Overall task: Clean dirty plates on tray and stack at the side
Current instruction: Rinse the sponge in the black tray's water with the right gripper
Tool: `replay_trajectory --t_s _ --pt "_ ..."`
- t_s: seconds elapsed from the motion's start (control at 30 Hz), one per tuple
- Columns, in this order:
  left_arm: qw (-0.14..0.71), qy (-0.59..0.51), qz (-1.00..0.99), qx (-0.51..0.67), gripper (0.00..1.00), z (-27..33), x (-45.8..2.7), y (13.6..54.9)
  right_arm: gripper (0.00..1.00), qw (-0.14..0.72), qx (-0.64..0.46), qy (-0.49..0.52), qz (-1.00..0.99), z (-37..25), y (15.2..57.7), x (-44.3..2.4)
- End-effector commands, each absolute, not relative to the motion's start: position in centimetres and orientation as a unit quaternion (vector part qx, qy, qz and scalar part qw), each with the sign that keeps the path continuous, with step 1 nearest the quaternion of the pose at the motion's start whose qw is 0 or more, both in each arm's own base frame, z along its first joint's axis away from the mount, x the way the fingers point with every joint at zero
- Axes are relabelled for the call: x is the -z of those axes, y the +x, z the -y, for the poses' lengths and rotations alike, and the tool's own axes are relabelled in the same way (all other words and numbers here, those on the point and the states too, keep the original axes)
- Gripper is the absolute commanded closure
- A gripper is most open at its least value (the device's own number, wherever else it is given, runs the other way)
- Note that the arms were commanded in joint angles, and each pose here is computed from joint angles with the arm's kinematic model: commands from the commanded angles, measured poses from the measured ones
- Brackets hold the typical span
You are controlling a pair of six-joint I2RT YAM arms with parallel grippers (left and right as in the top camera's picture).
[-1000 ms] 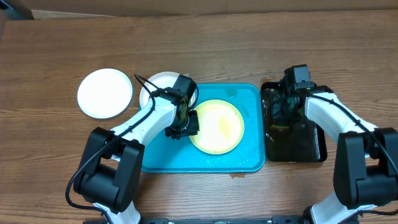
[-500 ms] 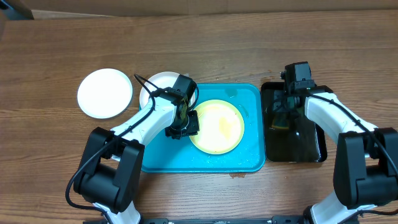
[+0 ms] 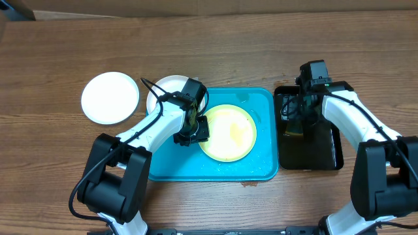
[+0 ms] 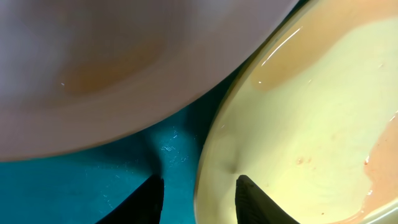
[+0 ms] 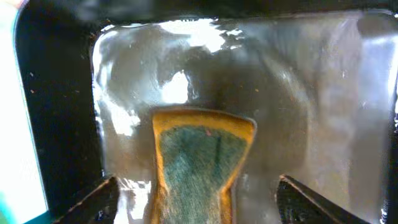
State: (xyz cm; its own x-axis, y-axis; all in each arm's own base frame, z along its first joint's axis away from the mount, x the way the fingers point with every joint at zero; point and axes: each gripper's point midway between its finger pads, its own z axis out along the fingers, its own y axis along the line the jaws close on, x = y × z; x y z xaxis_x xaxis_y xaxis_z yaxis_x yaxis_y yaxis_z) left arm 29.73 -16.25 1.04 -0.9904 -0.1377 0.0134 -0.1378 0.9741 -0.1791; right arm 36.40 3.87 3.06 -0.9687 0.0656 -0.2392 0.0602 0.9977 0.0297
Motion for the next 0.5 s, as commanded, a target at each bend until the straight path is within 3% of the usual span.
replay_trajectory --t_s 0.0,0.03,0.07,0.1,0.47 --pt "-0.004 0.053 0.995 -0.087 0.6 16.5 -1.1 29.6 0.31 0.11 -0.018 0.034 -0.993 -4.0 35.4 -1.4" --pt "-0.004 0.053 0.995 -0.087 0.6 16.5 -1.1 29.6 0.47 0.113 -0.018 0.033 -0.993 -4.0 35.4 -1.2" --pt "-0.004 0.053 0.995 -0.087 0.62 16.5 -1.1 29.6 0.77 0.116 -0.018 0.033 -0.992 -4.0 35.5 -1.1" --pt "-0.004 0.053 0.995 -0.087 0.62 16.5 -1.1 29.6 0.96 0.119 -0.019 0.033 -0.992 -4.0 35.7 -1.3" --pt "-0.004 0.053 0.995 -0.087 0.62 16.5 -1.1 29.6 0.96 0.123 -0.015 0.032 -0.992 -4.0 36.3 -8.6"
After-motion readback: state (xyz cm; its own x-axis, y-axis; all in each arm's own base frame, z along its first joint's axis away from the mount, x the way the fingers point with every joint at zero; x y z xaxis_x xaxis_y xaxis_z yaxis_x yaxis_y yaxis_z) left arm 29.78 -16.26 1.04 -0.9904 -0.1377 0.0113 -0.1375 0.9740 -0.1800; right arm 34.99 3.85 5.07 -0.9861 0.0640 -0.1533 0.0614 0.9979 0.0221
